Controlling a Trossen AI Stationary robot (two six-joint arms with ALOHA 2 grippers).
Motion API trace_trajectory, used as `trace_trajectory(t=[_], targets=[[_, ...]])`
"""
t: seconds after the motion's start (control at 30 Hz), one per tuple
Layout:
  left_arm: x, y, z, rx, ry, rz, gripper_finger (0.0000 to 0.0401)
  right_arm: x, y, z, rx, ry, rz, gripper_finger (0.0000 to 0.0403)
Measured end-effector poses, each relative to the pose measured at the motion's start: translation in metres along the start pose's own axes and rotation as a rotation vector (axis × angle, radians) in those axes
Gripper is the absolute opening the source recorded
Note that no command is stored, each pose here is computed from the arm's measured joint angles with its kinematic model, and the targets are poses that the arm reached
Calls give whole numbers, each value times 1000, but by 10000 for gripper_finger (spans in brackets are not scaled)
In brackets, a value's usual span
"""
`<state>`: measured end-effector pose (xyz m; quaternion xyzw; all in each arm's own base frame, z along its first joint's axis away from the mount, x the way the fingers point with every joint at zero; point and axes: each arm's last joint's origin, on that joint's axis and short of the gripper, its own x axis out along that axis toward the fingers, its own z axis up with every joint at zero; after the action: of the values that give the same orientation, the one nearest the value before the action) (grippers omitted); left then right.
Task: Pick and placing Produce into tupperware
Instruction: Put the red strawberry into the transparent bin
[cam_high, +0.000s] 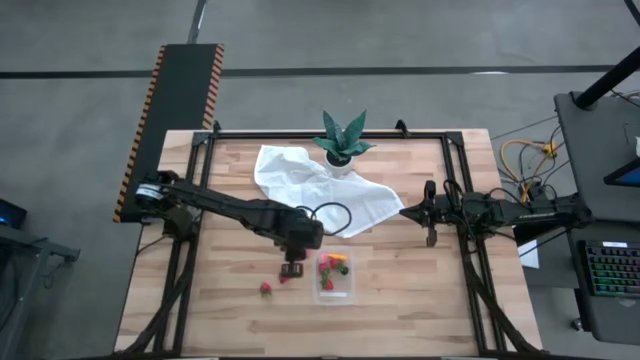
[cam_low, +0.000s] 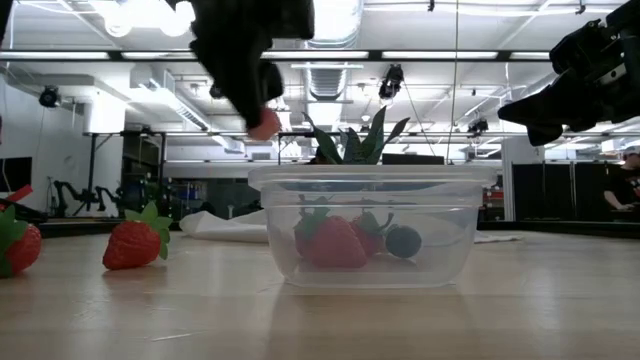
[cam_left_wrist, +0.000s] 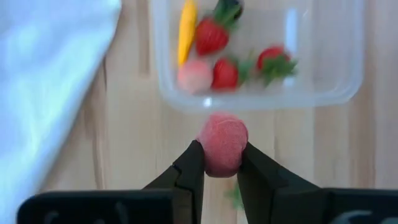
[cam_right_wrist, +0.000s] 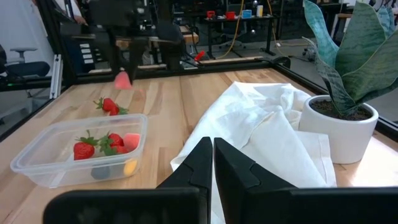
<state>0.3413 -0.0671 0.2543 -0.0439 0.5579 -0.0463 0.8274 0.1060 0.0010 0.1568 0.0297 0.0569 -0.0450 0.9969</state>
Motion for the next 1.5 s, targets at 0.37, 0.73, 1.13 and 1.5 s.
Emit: trace_trajectory(t=[0.37, 0.73, 1.13, 1.5], targets=[[22, -7, 24, 159, -113, -119, 53, 0, 0, 0, 0, 0, 0, 9], [50, -6, 35, 204, -160, -212, 53, 0, 0, 0, -2, 0, -1, 9], [80, -6, 42, 256, -197, -272, 53, 0, 0, 0, -2, 0, 0, 9], [88, -3, 44, 254, -207, -278, 76, 0, 0, 0, 0, 1, 0, 9]])
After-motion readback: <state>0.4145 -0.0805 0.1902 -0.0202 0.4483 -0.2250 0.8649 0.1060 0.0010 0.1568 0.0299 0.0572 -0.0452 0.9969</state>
